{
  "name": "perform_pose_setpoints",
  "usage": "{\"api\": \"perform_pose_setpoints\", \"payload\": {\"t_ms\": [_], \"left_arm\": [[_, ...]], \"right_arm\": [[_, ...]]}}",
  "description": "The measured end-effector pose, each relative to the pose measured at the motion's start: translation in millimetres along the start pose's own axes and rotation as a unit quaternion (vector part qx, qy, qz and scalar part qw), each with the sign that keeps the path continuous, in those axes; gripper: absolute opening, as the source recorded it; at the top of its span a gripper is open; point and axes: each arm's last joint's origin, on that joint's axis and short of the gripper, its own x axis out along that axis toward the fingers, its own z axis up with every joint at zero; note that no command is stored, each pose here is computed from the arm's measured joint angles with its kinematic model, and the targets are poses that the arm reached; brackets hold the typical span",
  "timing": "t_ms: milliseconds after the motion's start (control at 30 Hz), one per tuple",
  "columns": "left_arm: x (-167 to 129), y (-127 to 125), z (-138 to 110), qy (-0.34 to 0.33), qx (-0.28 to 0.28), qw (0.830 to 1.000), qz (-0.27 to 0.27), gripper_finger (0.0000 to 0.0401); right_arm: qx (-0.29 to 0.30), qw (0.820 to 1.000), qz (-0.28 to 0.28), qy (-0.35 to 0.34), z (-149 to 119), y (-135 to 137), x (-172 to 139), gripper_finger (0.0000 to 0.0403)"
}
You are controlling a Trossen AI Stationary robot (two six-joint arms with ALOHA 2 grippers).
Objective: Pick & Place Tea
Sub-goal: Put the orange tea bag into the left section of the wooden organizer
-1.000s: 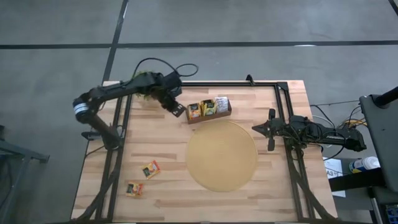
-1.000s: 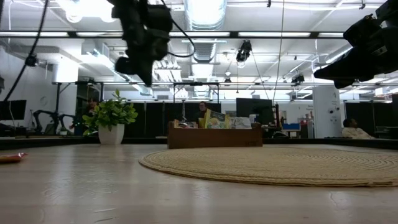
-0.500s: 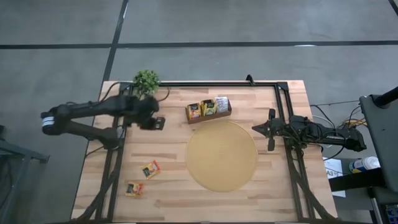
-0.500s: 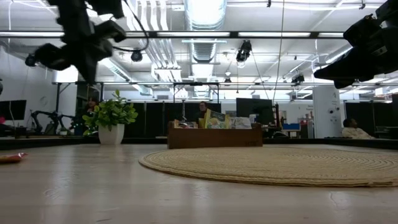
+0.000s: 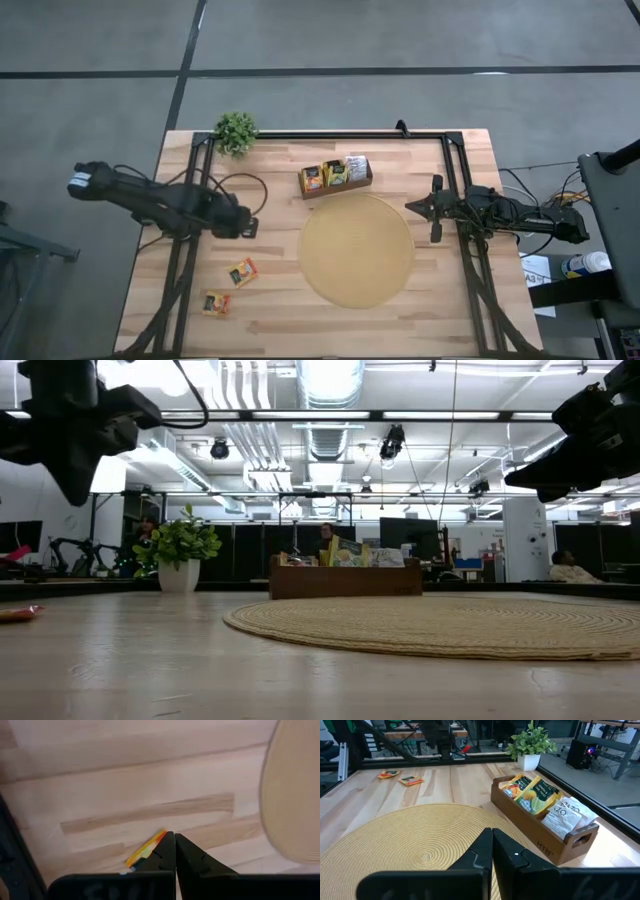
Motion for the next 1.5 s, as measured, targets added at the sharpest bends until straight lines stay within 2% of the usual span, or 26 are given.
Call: {"api": "perform_pose_setpoints", "payload": {"t_ms": [167,400,600,767,1033,1233,1400,1500], "left_arm": [[11,-6,-13,0.004,0.016,0.999,0.031,0.0],[19,-19,-35,0.007,0.007,0.998,0.059,0.0],[28,-27,-70,-0.014,0.024,0.995,0.094,0.0],[25,-25,-103,-0.034,0.0,0.99,0.136,0.0],[14,-42,-143,0.014,0.014,0.994,0.104,0.0],[23,-48,-165,0.053,0.041,0.996,0.064,0.0],[30,-44,-171,0.056,0.078,0.994,0.049,0.0001],[29,-45,-169,0.039,0.094,0.994,0.03,0.0016]], "right_arm": [[0.0,1.0,0.0,0.0,0,0,0,0.0009],[0.0,1.0,0.0,0.0,0,0,0,0.0009],[0.0,1.0,0.0,0.0,0,0,0,0.0009],[0.0,1.0,0.0,0.0,0,0,0,0.0009],[0.0,1.0,0.0,0.0,0,0,0,0.0009],[0.0,1.0,0.0,0.0,0,0,0,0.0009],[0.0,1.0,0.0,0.0,0,0,0,0.0009],[0.0,1.0,0.0,0.0,0,0,0,0.0009]]}}
